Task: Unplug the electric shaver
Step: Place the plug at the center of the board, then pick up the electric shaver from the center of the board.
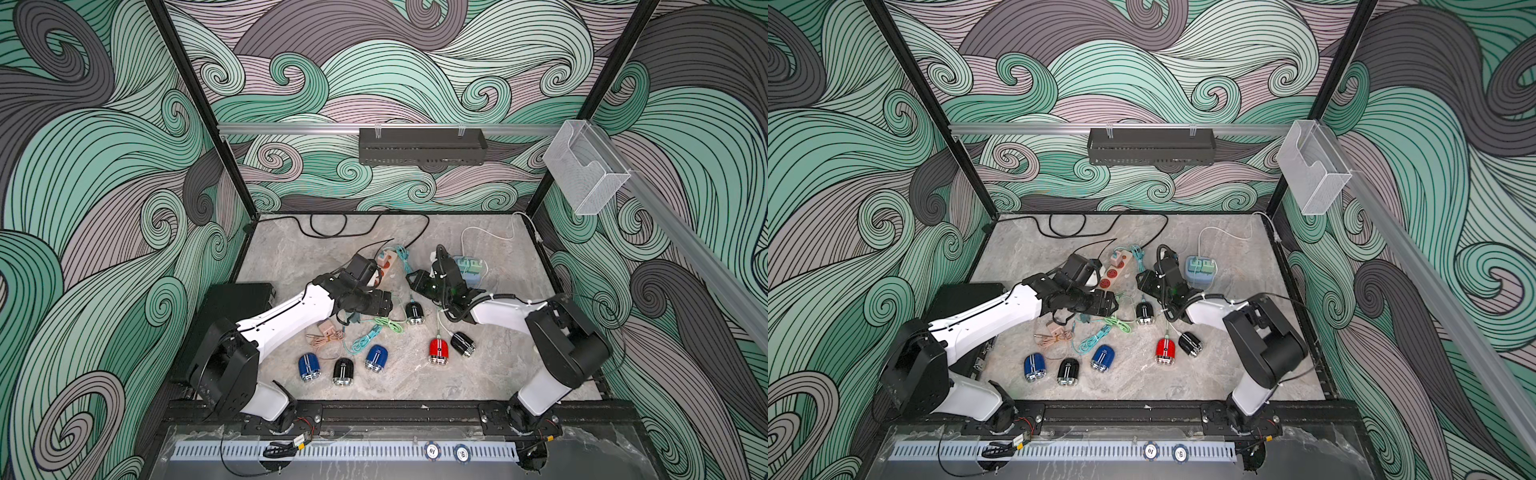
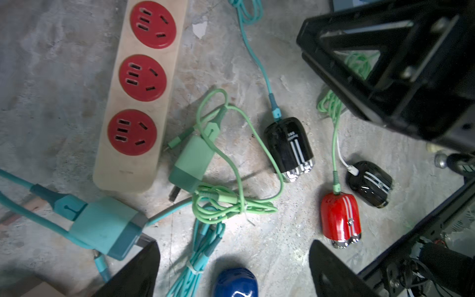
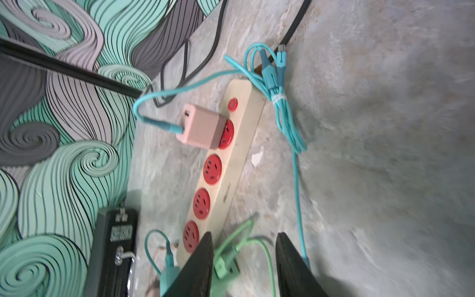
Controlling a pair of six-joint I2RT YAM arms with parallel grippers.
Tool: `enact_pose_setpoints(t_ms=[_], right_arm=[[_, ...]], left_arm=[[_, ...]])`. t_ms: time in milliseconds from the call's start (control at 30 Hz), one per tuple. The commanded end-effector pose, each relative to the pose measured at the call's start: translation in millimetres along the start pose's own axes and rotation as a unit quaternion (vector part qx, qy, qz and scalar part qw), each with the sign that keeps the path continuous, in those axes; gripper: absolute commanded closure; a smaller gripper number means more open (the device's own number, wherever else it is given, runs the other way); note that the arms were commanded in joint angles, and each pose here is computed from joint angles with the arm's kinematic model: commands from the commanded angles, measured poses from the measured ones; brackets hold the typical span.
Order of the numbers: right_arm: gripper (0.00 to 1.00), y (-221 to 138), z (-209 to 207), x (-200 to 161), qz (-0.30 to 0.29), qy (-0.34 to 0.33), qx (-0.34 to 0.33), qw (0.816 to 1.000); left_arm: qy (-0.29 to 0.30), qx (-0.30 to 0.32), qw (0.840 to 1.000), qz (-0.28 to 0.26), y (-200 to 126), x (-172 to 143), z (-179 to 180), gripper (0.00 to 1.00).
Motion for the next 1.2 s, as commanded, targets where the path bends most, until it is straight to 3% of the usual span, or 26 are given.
enact_pose_setpoints(t_ms=[0, 167, 267, 533, 833, 1167], right_arm=[[0.60, -23.1, -14.2, -22.7, 0.056, -0.062, -0.021, 0.996], [0.63, -64.8, -27.8, -34.4, 0.070, -0.101, -0.044, 0.991], [0.63, -90.7, -36.8, -38.0, 0.075, -0.118, -0.061, 0.988], [0.63, -144.4, -65.8, -44.7, 0.040, -0.107, -0.098, 0.989], [0.63, -159.2, -76.1, -51.3, 0.027, -0.094, -0.102, 0.990], [0.63, -160.7, -79.6, -53.6, 0.023, -0.092, -0.102, 0.990]], left_arm=[[-0.013, 0.004, 1.000, -0.013, -4.9, 4.6, -20.1, 0.09], [-0.031, 0.043, 0.998, -0.019, 11.6, 10.6, -40.0, 0.10], [-0.066, 0.065, 0.996, -0.020, 25.7, 14.8, -43.1, 0.17], [-0.081, 0.118, 0.990, -0.007, 76.6, 20.8, -62.1, 0.23], [-0.079, 0.166, 0.983, 0.005, 116.6, 20.2, -70.3, 0.23], [-0.065, 0.163, 0.984, 0.026, 140.3, 9.5, -76.3, 0.25]])
Point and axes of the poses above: each gripper's point midway between its finger pads, its own y axis out along the fingers, its own z axis along the line the jaws close on, x = y × z, the point moved 5 cm from there along -y, back along the fingers, and after that the axes turned 7 degrees about -y, right-handed, at the moved point
